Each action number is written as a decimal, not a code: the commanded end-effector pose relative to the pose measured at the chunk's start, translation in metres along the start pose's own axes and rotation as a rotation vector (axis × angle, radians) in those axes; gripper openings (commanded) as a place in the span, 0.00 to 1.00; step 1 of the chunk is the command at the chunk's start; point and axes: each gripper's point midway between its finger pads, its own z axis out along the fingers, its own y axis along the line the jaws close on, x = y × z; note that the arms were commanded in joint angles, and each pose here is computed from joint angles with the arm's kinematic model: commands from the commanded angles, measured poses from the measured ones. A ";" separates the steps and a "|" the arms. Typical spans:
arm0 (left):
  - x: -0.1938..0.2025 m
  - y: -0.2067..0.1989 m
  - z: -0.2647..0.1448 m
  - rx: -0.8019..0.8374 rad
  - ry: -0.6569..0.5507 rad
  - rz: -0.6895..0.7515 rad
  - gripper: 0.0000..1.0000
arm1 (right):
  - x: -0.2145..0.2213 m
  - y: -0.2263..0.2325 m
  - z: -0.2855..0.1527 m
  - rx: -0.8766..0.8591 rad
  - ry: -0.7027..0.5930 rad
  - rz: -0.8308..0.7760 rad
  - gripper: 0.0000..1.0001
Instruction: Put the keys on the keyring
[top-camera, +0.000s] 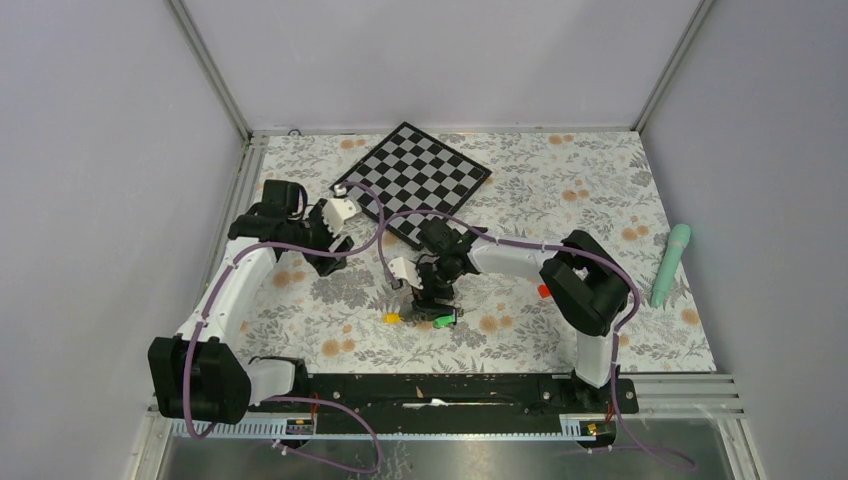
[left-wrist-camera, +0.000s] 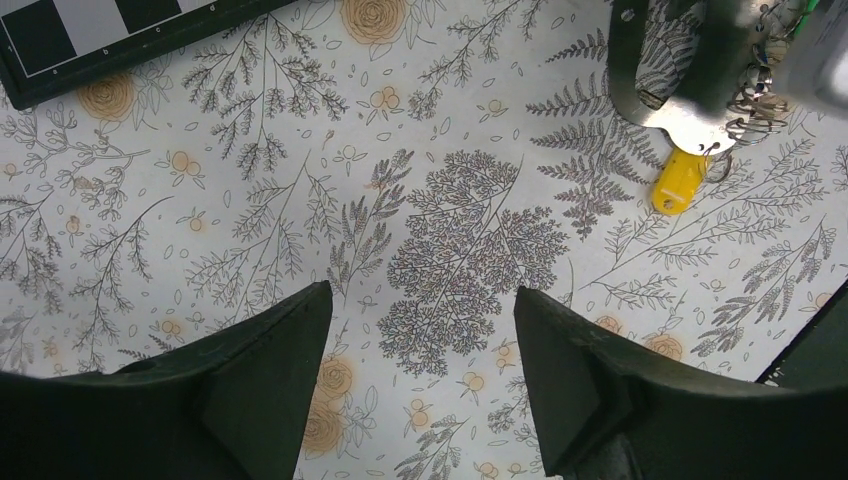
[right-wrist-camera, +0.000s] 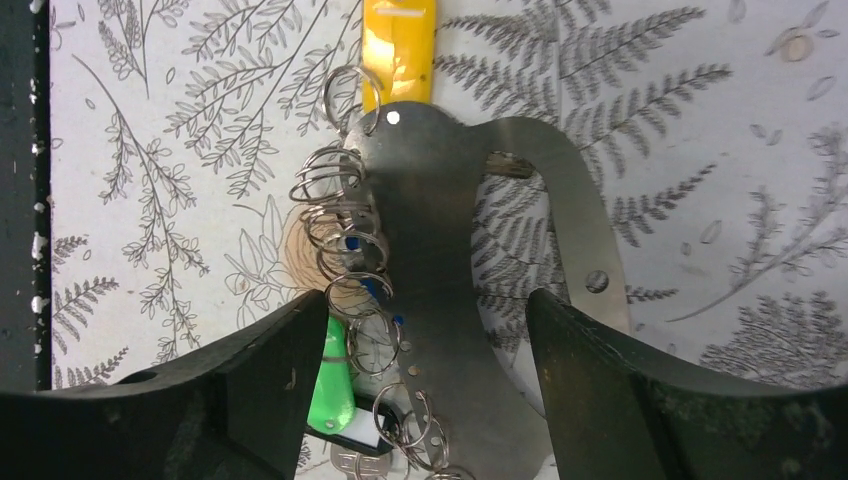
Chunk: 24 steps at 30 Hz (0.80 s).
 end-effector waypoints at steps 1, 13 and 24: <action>-0.008 0.002 -0.001 -0.002 -0.044 0.073 0.75 | 0.009 0.005 0.005 -0.016 0.074 -0.037 0.79; -0.007 -0.010 0.009 0.077 -0.046 0.123 0.79 | 0.038 0.016 -0.013 0.044 0.185 0.051 0.39; -0.018 -0.051 0.032 0.248 -0.109 0.345 0.77 | 0.045 0.026 -0.051 0.167 0.142 0.106 0.23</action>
